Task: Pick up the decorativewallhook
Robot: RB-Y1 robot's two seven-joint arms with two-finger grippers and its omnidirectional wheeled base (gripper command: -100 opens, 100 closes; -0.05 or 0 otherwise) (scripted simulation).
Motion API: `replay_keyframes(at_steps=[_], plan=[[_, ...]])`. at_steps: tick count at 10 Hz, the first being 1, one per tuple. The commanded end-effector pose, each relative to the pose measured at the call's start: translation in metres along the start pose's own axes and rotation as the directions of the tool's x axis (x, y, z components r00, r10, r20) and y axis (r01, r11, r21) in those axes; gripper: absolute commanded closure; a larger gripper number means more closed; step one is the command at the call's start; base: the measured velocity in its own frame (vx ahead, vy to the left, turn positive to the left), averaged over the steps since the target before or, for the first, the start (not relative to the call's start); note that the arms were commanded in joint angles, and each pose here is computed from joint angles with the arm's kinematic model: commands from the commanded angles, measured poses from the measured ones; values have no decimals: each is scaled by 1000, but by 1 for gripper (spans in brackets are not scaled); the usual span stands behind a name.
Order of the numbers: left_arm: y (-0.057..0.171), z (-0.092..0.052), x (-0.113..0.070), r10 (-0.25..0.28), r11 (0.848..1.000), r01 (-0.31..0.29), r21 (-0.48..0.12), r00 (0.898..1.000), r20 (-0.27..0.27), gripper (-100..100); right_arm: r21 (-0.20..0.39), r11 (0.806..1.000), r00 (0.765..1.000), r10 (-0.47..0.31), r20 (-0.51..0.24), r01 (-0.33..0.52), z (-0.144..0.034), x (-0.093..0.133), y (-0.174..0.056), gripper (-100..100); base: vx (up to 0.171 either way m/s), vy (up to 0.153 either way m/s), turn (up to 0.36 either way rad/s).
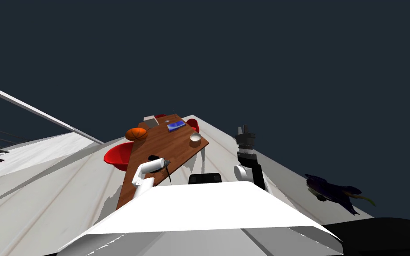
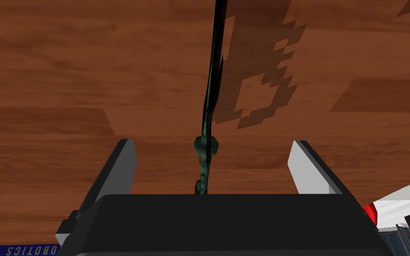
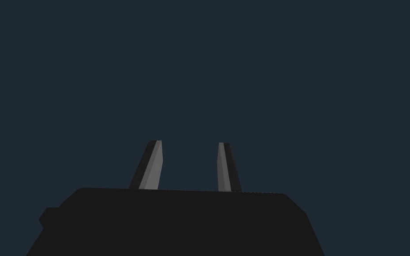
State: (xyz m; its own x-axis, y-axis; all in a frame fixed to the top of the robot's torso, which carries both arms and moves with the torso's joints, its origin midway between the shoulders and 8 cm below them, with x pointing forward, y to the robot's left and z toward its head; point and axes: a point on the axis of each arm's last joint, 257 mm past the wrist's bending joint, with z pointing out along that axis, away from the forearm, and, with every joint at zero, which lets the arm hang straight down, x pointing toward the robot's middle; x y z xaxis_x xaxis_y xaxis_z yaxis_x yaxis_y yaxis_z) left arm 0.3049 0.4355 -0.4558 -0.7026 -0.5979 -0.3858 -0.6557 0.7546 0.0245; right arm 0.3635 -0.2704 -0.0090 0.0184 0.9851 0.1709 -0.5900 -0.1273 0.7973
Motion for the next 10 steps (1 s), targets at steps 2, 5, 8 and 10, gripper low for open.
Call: replay_keyframes(at_steps=[2,5,8,10], plan=[[-1,8,4,-5,1000,5,-1,1000,2,-100,0,1000,1000,0,0,0,0,0,0,0,3,11,-21],[-3,17,9,-11,1000,11,-3,1000,3,-100,0,1000,1000,0,0,0,0,0,0,0,1,31,-25],[-3,15,7,-10,1000,10,-2,1000,3,100,0,1000,1000,0,0,0,0,0,0,0,0,5,-3],[-3,15,7,-10,1000,10,-2,1000,3,100,0,1000,1000,0,0,0,0,0,0,0,0,0,0]])
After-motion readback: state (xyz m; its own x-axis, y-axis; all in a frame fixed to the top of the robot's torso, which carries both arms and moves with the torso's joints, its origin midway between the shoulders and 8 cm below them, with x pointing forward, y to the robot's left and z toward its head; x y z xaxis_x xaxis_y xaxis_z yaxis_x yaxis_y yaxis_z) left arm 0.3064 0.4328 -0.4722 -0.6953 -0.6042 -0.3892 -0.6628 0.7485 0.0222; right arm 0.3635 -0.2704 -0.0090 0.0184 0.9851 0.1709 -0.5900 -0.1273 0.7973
